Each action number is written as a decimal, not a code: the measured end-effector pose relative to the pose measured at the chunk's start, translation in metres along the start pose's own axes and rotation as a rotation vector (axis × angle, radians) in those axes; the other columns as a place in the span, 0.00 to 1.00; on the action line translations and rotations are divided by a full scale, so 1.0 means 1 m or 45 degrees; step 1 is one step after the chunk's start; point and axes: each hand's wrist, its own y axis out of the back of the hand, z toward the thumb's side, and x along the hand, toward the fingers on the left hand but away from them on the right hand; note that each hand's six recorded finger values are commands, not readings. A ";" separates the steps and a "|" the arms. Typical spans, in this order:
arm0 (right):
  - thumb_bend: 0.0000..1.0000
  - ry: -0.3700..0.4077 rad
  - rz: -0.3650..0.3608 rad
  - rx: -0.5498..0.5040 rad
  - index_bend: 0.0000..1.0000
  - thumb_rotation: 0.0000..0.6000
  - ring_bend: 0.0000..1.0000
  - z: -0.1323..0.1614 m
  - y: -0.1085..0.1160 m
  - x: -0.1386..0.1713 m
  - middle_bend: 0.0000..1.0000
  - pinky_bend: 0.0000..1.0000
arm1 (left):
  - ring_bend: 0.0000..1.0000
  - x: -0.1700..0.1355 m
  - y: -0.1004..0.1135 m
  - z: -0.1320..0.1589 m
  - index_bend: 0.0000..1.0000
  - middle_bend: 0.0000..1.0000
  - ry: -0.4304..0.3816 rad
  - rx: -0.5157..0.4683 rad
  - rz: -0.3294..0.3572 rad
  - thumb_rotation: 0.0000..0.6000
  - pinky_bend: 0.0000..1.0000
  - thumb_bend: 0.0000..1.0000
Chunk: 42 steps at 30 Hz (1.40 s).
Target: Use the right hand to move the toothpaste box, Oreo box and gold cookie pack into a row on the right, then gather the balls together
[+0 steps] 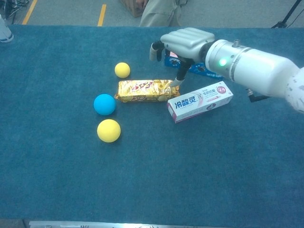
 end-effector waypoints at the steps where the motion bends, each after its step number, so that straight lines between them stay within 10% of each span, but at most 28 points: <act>1: 0.00 0.002 0.009 0.004 0.28 1.00 0.29 0.004 -0.002 -0.003 0.32 0.65 | 0.03 0.000 0.000 0.000 0.09 0.20 0.002 0.000 0.000 1.00 0.07 0.31; 34: 0.01 -0.073 0.136 0.101 0.26 1.00 0.28 0.036 -0.056 -0.059 0.31 0.61 | 0.03 0.000 -0.003 -0.009 0.09 0.20 0.022 -0.015 -0.014 1.00 0.07 0.31; 42: 0.26 -0.087 0.108 0.090 0.34 1.00 0.36 0.037 -0.058 -0.062 0.38 0.72 | 0.03 0.000 -0.004 -0.009 0.09 0.21 0.025 -0.017 -0.018 1.00 0.07 0.31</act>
